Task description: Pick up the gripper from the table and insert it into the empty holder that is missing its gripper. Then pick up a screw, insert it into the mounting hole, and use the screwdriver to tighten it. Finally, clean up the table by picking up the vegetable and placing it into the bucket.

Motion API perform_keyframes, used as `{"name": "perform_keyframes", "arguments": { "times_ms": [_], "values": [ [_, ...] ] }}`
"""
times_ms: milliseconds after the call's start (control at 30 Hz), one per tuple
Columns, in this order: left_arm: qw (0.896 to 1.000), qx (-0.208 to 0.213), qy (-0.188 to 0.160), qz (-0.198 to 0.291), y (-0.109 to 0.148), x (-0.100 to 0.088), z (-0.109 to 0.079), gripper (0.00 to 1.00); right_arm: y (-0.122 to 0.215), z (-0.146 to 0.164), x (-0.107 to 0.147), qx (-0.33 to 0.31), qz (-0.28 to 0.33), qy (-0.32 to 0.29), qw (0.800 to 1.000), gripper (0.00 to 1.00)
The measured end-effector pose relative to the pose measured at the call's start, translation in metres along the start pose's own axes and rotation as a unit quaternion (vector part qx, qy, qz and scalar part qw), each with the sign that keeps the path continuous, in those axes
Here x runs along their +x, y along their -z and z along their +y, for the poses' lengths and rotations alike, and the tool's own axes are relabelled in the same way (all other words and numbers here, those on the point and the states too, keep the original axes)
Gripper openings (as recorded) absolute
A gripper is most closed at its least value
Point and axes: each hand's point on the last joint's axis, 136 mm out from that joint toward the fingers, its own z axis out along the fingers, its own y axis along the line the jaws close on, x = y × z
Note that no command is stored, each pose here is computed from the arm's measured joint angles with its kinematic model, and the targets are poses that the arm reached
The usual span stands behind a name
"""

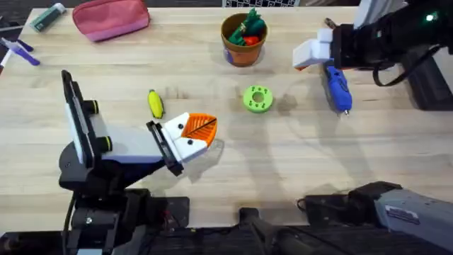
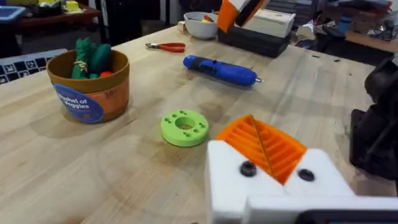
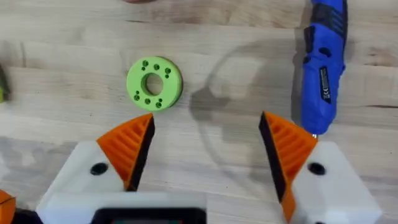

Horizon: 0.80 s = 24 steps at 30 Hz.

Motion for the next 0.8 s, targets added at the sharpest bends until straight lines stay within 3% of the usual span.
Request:
{"name": "perform_keyframes", "arguments": {
  "times_ms": [400, 800],
  "values": [
    [1.000, 0.000, 0.000, 0.000, 0.000, 0.000, 0.000, 0.014, 0.001, -0.015, 0.000, 0.037, -0.003, -0.005, 0.999, 0.991],
    [1.000, 0.000, 0.000, 0.000, 0.000, 0.000, 0.000, 0.014, -0.016, -0.052, -0.001, 0.073, 0.027, -0.055, 0.995, 0.992]
  ]
}}
